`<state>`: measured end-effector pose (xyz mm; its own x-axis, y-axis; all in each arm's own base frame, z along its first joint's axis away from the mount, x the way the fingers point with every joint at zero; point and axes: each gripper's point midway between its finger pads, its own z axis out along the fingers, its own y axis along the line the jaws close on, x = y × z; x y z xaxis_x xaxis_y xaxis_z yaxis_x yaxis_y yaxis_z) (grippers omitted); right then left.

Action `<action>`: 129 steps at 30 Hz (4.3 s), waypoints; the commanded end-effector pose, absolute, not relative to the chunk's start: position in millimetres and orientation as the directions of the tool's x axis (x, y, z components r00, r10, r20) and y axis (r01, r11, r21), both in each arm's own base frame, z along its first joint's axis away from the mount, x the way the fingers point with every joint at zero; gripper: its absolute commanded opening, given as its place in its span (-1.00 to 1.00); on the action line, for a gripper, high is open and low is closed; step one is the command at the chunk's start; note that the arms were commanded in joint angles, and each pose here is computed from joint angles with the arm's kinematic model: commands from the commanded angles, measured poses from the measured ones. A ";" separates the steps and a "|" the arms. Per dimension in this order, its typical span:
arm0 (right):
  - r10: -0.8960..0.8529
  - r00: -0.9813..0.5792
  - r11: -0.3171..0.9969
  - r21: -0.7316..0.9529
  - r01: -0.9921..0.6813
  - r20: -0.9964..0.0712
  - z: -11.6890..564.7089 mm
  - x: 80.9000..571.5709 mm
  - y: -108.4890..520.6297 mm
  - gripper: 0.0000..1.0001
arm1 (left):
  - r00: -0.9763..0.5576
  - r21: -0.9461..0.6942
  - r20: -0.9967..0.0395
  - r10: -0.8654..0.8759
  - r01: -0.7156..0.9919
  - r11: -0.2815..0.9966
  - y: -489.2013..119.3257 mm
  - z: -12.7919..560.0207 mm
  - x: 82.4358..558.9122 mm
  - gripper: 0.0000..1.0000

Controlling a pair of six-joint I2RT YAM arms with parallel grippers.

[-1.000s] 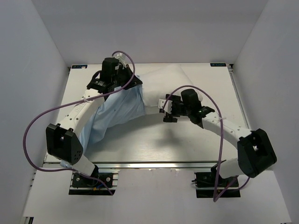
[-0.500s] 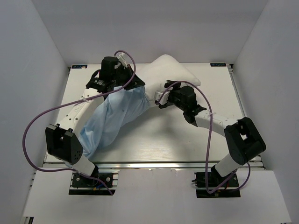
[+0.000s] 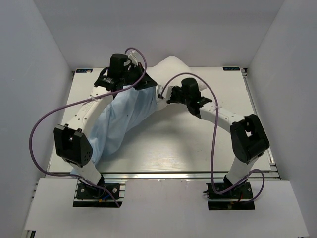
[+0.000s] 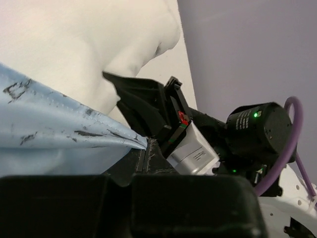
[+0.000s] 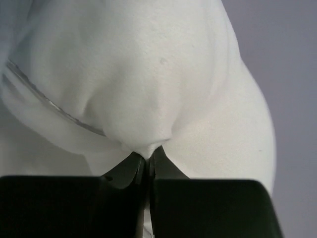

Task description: Put the pillow into the pillowcase

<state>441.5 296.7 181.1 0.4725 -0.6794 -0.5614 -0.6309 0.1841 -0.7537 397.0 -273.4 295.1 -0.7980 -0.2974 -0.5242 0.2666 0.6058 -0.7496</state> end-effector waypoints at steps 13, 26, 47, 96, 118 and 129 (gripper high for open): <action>-0.032 -0.207 0.117 0.202 -0.972 -0.978 344.8 290.8 364.1 -1.00 | -0.740 -0.772 -0.611 -0.282 0.479 0.418 -301.0 411.3 410.8 -1.00; 0.010 -0.561 0.402 0.517 -0.755 -0.828 253.8 384.5 320.1 -1.00 | -0.747 -0.751 -0.584 -0.319 0.347 0.561 -273.5 347.9 409.5 0.03; 0.017 -0.583 0.497 0.512 -0.700 -0.813 227.2 428.1 296.8 -1.00 | -0.648 -0.343 -0.750 -0.133 0.208 0.916 -186.8 268.0 347.6 0.26; 0.132 -0.389 0.525 0.397 -0.753 -0.912 336.0 449.2 317.5 -1.00 | -0.425 -0.442 -0.888 -0.175 0.687 0.576 -336.2 440.5 347.7 -1.00; -0.172 -0.255 0.537 0.127 -0.834 -0.952 309.4 431.7 205.9 0.43 | -0.575 -0.634 -0.743 -0.342 0.441 0.636 -343.2 333.2 408.6 -1.00; -0.224 -0.091 0.560 -0.052 -0.827 -0.970 365.6 402.7 144.9 0.72 | -0.589 -0.651 -0.729 -0.347 0.440 0.619 -347.9 332.0 436.0 -1.00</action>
<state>435.4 126.9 342.0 -0.1835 -0.1814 -0.9662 -0.7399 0.6725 0.0143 440.1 -345.1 295.1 -0.6251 -0.3215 -0.7113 0.3862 0.6645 -0.6398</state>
